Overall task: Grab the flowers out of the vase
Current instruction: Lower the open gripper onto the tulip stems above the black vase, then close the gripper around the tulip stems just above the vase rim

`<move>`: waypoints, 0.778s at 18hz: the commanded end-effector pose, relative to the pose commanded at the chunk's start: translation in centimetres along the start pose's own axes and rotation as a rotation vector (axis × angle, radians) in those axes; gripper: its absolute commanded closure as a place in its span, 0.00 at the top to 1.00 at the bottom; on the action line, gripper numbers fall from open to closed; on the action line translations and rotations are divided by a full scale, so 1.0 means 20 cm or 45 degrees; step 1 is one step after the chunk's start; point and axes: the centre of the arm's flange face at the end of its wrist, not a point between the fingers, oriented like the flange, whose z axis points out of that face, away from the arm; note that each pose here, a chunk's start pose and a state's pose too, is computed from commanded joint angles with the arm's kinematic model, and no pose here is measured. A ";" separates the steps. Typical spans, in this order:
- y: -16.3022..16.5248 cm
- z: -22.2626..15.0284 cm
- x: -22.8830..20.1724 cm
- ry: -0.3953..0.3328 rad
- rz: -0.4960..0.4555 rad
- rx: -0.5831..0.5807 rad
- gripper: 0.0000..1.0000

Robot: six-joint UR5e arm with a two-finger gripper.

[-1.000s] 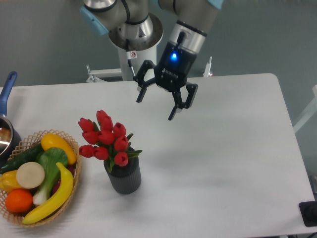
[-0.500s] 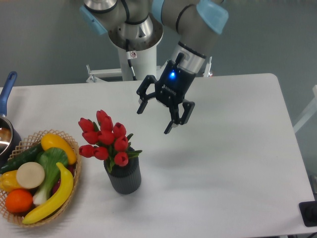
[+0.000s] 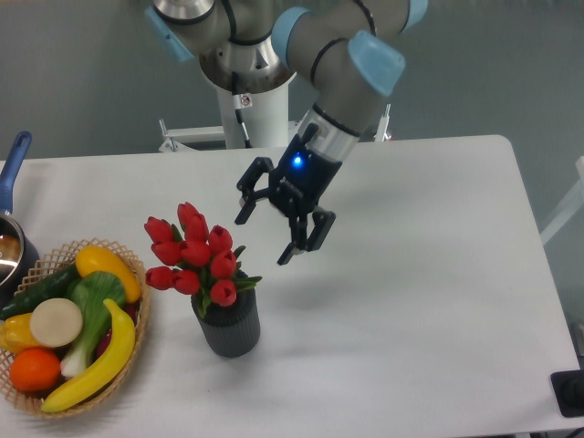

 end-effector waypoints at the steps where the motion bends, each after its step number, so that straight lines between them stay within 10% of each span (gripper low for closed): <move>1: -0.01 0.03 0.01 0.013 0.005 0.002 1.00; 14: -0.03 0.11 -0.01 0.065 -0.078 0.071 1.00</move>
